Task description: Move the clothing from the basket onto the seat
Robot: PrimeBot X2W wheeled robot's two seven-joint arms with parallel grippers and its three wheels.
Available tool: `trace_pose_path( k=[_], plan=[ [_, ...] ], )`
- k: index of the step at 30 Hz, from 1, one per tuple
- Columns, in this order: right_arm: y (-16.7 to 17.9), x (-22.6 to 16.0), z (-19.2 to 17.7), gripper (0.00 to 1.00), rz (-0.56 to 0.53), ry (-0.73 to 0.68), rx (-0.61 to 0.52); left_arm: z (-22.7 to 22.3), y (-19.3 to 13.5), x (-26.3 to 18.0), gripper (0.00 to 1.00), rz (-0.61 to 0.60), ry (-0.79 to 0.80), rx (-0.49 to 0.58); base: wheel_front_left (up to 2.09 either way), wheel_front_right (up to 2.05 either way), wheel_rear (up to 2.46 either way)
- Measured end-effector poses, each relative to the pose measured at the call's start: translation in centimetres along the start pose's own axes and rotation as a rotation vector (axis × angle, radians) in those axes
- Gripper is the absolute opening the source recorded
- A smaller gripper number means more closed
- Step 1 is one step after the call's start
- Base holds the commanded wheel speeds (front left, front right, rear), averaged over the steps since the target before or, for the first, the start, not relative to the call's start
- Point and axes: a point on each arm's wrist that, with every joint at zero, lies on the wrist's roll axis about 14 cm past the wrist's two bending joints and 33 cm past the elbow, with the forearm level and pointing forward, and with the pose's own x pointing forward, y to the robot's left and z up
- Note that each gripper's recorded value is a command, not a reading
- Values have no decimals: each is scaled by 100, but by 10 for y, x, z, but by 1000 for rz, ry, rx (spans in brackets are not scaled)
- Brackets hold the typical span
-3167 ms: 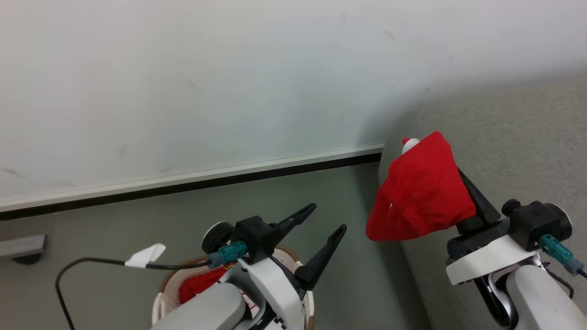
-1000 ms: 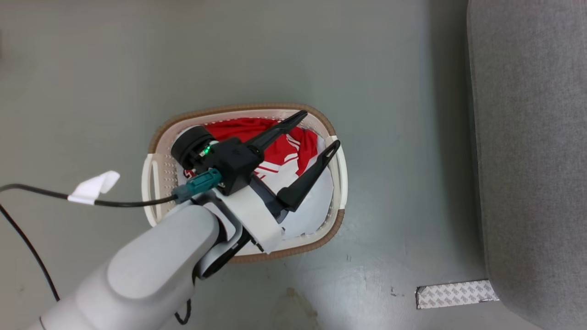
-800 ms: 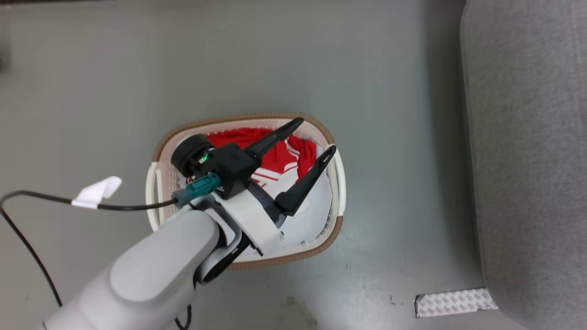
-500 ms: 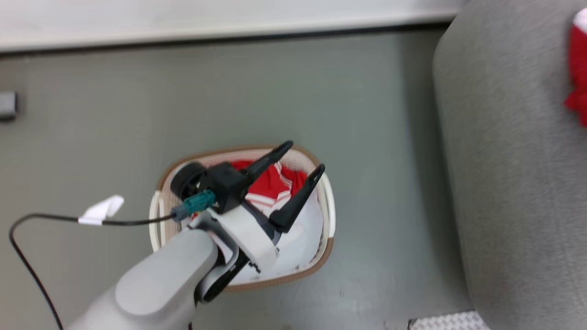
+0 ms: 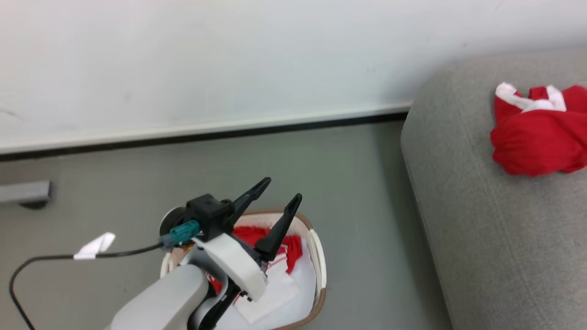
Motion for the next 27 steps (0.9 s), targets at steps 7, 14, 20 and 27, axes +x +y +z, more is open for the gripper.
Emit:
trace_pose_path(
  k=[7,14,20,27],
  plan=[
    [24,-37,61,100,76,-288,0,39,4,-25,100,99,-84,33,0,0,0],
    [79,-66,109,100,200,-561,60,65,39,-73,100,305,-151,67,0,0,0],
    [116,-82,127,100,258,-742,86,72,70,-119,100,478,-179,93,0,0,0],
    [160,-82,96,100,294,-754,182,73,97,-173,100,677,-221,86,0,0,0]
  ],
)
